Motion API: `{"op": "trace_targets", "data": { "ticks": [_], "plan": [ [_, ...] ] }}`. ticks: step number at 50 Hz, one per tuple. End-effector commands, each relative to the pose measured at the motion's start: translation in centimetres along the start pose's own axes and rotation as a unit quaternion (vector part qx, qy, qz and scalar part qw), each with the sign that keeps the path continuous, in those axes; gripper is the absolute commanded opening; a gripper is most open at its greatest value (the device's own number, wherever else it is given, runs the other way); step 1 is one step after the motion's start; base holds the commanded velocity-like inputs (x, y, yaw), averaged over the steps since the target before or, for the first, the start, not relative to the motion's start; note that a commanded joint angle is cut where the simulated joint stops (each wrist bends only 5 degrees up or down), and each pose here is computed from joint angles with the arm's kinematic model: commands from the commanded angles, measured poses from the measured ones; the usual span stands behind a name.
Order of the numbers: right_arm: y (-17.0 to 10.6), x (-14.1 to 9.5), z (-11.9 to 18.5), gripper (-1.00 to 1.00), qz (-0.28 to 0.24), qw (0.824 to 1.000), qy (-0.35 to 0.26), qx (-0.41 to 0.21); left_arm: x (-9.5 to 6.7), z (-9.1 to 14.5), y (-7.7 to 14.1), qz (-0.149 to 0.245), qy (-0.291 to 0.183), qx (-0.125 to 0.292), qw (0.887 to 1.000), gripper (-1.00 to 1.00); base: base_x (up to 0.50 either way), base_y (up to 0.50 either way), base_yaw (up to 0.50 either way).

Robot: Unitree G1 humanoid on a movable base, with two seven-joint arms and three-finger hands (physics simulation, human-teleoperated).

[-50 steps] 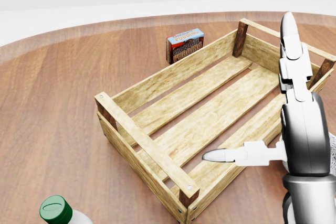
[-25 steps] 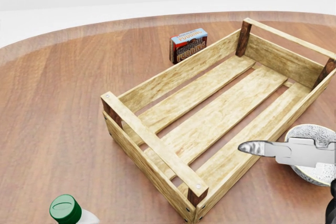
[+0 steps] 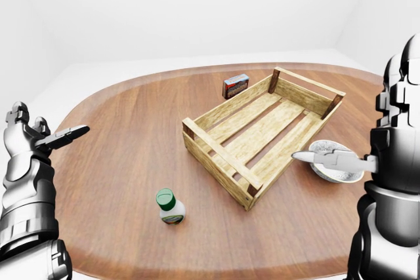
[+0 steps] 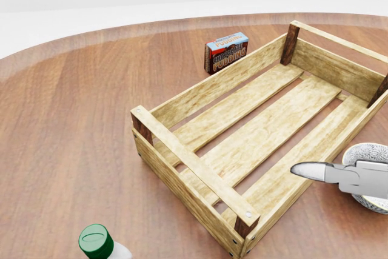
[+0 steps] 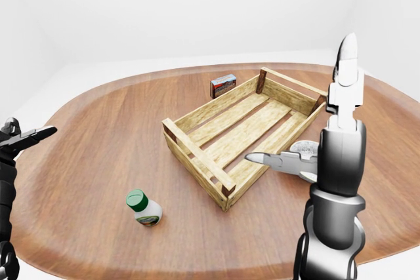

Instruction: Pick up the salad dressing and put it in the tray.

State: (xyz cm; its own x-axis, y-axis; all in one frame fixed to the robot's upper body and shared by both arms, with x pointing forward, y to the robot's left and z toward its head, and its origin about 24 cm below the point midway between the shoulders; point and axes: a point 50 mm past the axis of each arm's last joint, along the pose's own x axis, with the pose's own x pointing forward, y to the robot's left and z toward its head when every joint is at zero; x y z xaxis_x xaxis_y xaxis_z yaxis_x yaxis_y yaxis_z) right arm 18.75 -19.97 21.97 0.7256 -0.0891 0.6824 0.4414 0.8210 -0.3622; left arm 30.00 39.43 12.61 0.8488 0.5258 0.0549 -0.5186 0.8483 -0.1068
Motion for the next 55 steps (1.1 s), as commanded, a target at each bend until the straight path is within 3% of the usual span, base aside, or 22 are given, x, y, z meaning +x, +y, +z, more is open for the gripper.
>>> {"op": "trace_targets", "data": {
  "ticks": [1, 5, 8, 9, 10, 24, 27, 34, 36, 39, 43, 47, 55],
  "plan": [
    [-0.9, -0.1, 0.6, 1.0, -0.014, 1.0, -0.014, 0.023, 0.0, -0.1, -0.1, -0.001, 0.0, -0.001, 1.0, 1.0, 0.0, 0.0, 0.0],
    [0.6, 0.0, -1.1, 1.0, 0.022, 0.999, 0.02, 0.046, 0.0, -0.1, 0.0, -0.001, 0.002, -0.001, 1.0, 1.0, 0.0, 0.0, 0.0],
    [1.3, 0.2, -0.4, 1.0, 0.025, 0.999, 0.005, 0.034, 0.0, -0.2, 0.0, -0.001, 0.003, -0.001, 1.0, 1.0, 0.44, -0.05, 0.0],
    [2.2, 0.2, -0.7, 1.0, 0.037, 0.996, 0.016, 0.075, 0.0, -0.2, 0.0, -0.001, 0.003, -0.001, 1.0, 1.0, 0.5, -0.05, 0.0],
    [2.3, 0.2, -0.8, 1.0, 0.034, 0.997, 0.018, 0.063, 0.0, -0.2, 0.0, -0.001, 0.003, -0.001, 1.0, 1.0, 0.5, -0.05, 0.0],
    [1.7, 0.3, 0.5, 1.0, 0.028, 0.997, -0.014, 0.075, -0.1, -0.1, 0.0, 0.0, 0.0, 0.0, 1.0, 1.0, 0.43, -0.05, 0.0],
    [2.4, 0.2, 0.5, 1.0, 0.047, 0.996, -0.011, 0.077, -0.1, 0.0, 0.0, -0.001, -0.002, -0.001, 1.0, 1.0, 0.0, 0.0, 0.0],
    [7.1, -0.4, 1.6, 1.0, 0.15, 0.986, -0.019, 0.072, -0.1, 0.4, -0.1, -0.001, -0.011, -0.001, 1.0, 1.0, 0.0, 0.0, 0.0],
    [8.7, -0.8, 1.8, 1.0, 0.183, 0.981, -0.016, 0.068, -0.1, 0.4, -0.1, -0.001, -0.012, 0.0, 1.0, 1.0, 0.0, 0.0, 0.0],
    [12.0, -2.3, 0.8, 1.0, 0.255, 0.964, 0.023, 0.074, -0.1, 0.4, 0.0, 0.0, -0.011, -0.002, 1.0, 1.0, 0.0, 0.0, 0.0],
    [15.4, -4.5, -0.9, 1.0, 0.313, 0.944, 0.076, 0.065, 0.0, 0.4, 0.2, 0.001, -0.01, -0.004, 1.0, 1.0, 0.0, 0.0, 0.0],
    [19.2, -7.9, -1.9, 1.0, 0.4, 0.907, 0.117, 0.057, 0.0, 0.5, 0.2, 0.002, -0.011, -0.004, 1.0, 1.0, 0.0, 0.0, 0.0],
    [23.0, -13.7, -1.9, 1.0, 0.498, 0.858, 0.127, 0.018, 0.1, 0.4, 0.3, 0.004, -0.005, -0.006, 1.0, 1.0, 0.0, 0.0, 0.0]
  ]
}}
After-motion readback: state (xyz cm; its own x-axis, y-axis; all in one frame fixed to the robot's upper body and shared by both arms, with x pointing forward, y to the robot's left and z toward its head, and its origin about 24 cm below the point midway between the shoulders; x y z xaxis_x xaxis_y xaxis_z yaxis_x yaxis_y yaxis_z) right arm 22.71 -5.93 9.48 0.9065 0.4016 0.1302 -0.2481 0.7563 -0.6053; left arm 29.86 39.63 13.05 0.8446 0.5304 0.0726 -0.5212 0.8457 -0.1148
